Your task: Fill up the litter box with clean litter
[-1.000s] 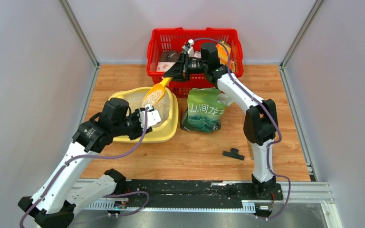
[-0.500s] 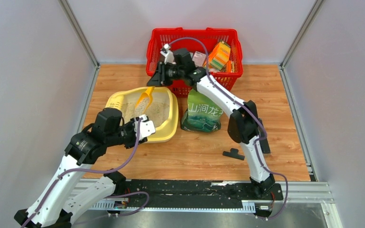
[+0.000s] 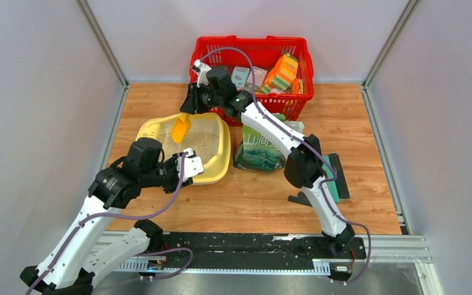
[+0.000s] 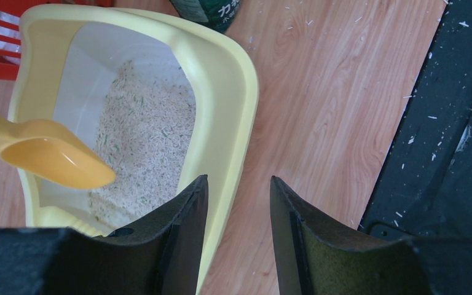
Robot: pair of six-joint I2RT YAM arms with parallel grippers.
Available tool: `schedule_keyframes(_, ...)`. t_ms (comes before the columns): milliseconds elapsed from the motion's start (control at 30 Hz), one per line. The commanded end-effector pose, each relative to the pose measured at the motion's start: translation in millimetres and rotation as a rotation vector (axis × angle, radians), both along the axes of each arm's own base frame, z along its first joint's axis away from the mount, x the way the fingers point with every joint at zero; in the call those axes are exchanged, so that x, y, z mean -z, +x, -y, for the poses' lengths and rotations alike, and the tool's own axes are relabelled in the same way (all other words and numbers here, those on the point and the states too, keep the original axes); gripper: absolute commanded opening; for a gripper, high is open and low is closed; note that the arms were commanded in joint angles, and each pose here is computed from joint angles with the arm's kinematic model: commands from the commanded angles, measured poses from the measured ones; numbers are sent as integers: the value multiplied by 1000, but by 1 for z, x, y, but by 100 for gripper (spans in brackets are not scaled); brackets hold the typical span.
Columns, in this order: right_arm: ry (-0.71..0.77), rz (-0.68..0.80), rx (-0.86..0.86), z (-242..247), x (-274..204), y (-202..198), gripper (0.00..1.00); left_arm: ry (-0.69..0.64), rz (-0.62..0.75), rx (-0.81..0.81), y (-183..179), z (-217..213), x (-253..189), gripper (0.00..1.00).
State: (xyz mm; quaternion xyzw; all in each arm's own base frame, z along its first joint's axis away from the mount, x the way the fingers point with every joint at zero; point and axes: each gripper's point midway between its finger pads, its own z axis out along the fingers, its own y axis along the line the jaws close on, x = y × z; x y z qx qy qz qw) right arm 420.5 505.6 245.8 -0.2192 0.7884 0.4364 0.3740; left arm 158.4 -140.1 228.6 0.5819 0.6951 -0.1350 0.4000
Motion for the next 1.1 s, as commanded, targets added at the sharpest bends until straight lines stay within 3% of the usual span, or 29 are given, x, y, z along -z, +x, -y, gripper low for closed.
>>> schedule_keyframes(0,19,256,45,16,-68,19,0,-29,4,38,1,9,-5,50)
schedule_keyframes(233,113,472,31,47,-162,14,0,-67,35,73,12,23,-19,50)
schedule_keyframes(367,196,594,95,114,-250,2,0,-125,106,110,33,43,-38,51)
schedule_keyframes(467,176,604,153,159,-261,5,0,-182,150,140,52,63,-53,52)
schedule_keyframes(500,193,641,170,180,-284,-11,0,-210,170,144,59,70,-60,52)
schedule_keyframes(567,142,613,230,216,-269,-3,0,-233,171,151,71,83,-67,52)
schedule_keyframes(633,136,648,278,253,-286,-23,0,-273,206,160,82,97,-84,53)
schedule_keyframes(700,59,617,375,297,-260,-11,0,-287,220,164,97,111,-87,53)
schedule_keyframes(767,23,655,492,352,-271,-26,0,-299,234,166,109,125,-94,53)
schedule_keyframes(1000,-247,537,921,515,-200,-58,0,-323,294,171,148,160,-116,54)
schedule_keyframes(1067,-333,423,992,548,-158,-71,0,-323,298,176,158,168,-119,55)
